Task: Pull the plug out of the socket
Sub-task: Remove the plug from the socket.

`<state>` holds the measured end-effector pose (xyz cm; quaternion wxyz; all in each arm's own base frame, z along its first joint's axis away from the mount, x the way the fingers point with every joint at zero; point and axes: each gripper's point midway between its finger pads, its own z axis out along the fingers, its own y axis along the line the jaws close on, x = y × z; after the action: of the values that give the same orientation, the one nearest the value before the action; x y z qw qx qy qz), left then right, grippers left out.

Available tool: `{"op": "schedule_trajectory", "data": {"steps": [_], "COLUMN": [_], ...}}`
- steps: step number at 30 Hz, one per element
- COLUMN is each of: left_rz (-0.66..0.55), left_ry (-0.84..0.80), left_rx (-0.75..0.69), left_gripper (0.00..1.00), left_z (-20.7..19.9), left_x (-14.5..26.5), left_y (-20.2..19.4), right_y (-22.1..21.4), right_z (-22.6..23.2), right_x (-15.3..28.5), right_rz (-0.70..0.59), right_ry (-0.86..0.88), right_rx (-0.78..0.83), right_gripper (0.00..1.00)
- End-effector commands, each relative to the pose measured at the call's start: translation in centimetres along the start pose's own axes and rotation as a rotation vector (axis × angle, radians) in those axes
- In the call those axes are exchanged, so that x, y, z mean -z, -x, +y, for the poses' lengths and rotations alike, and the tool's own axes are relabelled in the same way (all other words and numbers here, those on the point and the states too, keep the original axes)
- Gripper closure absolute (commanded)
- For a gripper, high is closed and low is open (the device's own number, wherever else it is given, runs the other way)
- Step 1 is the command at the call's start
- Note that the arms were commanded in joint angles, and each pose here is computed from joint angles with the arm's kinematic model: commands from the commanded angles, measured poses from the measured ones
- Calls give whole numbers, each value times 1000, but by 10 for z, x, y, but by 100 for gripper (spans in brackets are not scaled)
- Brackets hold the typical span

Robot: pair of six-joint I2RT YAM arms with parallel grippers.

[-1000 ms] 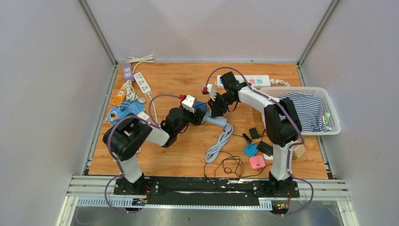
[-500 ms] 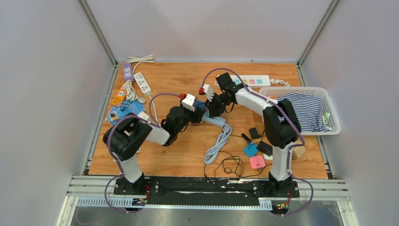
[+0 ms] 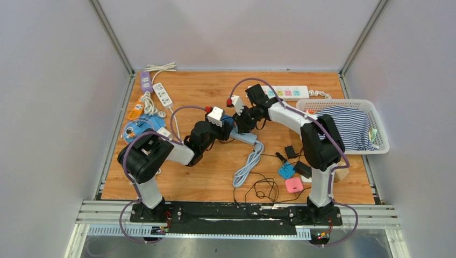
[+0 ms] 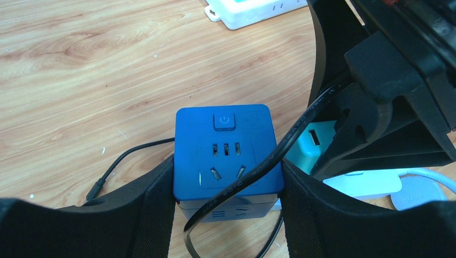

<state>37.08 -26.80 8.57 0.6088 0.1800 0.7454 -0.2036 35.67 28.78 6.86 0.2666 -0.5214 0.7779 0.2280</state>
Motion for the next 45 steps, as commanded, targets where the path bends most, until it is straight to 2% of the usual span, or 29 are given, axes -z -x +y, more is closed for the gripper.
{"op": "schedule_trajectory", "data": {"steps": [1, 4, 7, 13, 16, 19, 26, 28, 30, 35, 38, 42, 45], "left_rz": [52, 52, 53, 53, 53, 52, 55, 54, 53, 54, 53, 53, 54], "left_ry": [-29, -30, -30, -24, -24, -26, -22, -23, -23, -23, -26, -30, -27], "left_rx": [-8, -9, -9, -10, -10, -9, -10, -10, -10, -10, -9, -8, -9], "left_gripper": [100, 100, 100, 100, 100, 100, 100, 100, 100, 100, 100, 100, 100], "left_z": [-7, -7, -7, -6, -5, -6, -5, -5, -5, -5, -6, -7, -6], "left_x": [-2, -2, -2, -1, -2, -2, -1, -1, -1, -1, -1, -2, -1], "left_y": [-16, -16, -16, -16, -16, -16, -17, -17, -16, -17, -16, -16, -17], "right_y": [-23, -15, -15, -43, -48, -45, -29, -25, -29, -48, -57, -53, -39], "right_z": [29, 62, 68, -23, -34, -18, 61, 68, 58, -16, -40, -10, 37], "right_x": [-18, -16, -18, -20, -14, -19, -22, -20, -23, -23, -14, -17, -20], "right_rz": [19, -25, -16, 129, 120, 98, 37, 35, 68, 144, 166, 135, 67], "right_ry": [164, 333, 351, -150, -200, -102, 321, 348, 291, -95, -218, -38, 230], "right_rx": [-51, -23, -8, -80, -104, -93, 36, 55, 52, -53, -81, -40, 10], "right_gripper": [100, 100, 100, 100, 100, 100, 100, 100, 100, 100, 100, 100, 100]}}
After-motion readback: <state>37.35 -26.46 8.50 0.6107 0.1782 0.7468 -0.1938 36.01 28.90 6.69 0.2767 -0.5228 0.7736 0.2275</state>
